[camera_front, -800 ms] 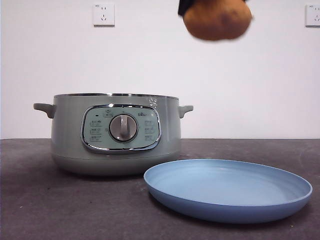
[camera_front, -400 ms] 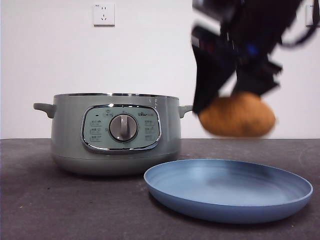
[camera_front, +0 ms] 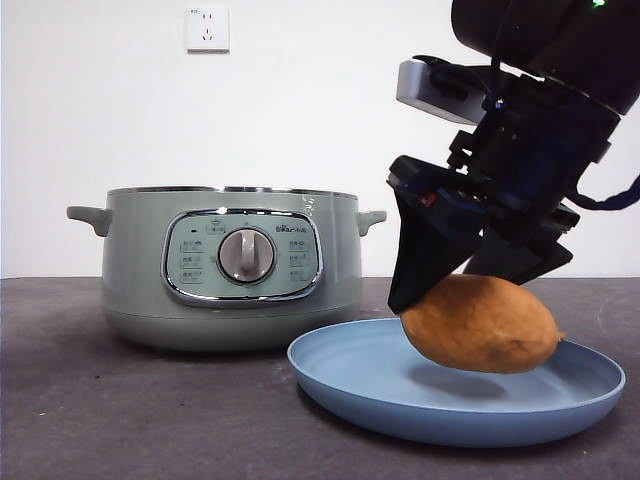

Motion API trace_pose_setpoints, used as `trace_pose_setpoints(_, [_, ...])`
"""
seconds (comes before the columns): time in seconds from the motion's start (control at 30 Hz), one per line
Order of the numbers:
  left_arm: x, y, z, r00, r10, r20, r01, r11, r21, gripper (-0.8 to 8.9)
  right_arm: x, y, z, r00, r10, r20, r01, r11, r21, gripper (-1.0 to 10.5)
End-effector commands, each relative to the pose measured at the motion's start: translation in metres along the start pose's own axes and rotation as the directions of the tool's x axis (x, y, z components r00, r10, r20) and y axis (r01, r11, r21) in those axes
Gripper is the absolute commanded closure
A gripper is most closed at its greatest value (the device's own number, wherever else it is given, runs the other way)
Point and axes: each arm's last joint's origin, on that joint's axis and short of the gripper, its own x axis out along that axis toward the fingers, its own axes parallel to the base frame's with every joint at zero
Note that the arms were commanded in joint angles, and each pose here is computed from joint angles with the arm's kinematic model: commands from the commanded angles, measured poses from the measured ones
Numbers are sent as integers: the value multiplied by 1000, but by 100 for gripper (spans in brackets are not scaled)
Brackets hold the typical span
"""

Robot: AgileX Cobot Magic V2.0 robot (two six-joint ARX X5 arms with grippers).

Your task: Take the potato out from the steamer,put the potato on the plate,close the lid

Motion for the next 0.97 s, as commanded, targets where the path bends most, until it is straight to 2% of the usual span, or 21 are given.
trace_pose_setpoints(0.03, [2,1,7,999,1,46,-2,1000,17,822,9,-1,-7,1000,-1,-27,1,1000,11,966])
trace_pose_setpoints(0.23, [19,4,15,1000,-3,21,3,1000,13,822,21,-4,-12,998,-5,-70,6,1000,24,951])
trace_pose_setpoints(0.3, [22,5,17,1000,-2,30,2,1000,15,823,21,-4,-12,998,-5,-69,7,1000,30,828])
trace_pose_setpoints(0.4, [29,5,23,999,-20,50,19,1000,19,823,20,-4,-11,998,-8,-65,10,999,32,486])
trace_pose_setpoints(0.47, [36,6,29,997,-38,69,37,999,25,822,19,-5,-11,998,-16,-62,18,999,35,315])
trace_pose_setpoints(0.67, [62,11,48,988,-51,144,44,998,53,823,13,-5,-6,1000,-15,-27,16,999,32,308])
trace_pose_setpoints(0.8, [88,14,57,986,-94,135,87,994,58,823,-2,-3,2,999,-14,34,13,1000,28,309])
trace_pose_setpoints(0.97, [127,20,64,991,-97,97,90,993,73,823,-39,0,15,988,-11,152,8,1000,20,312])
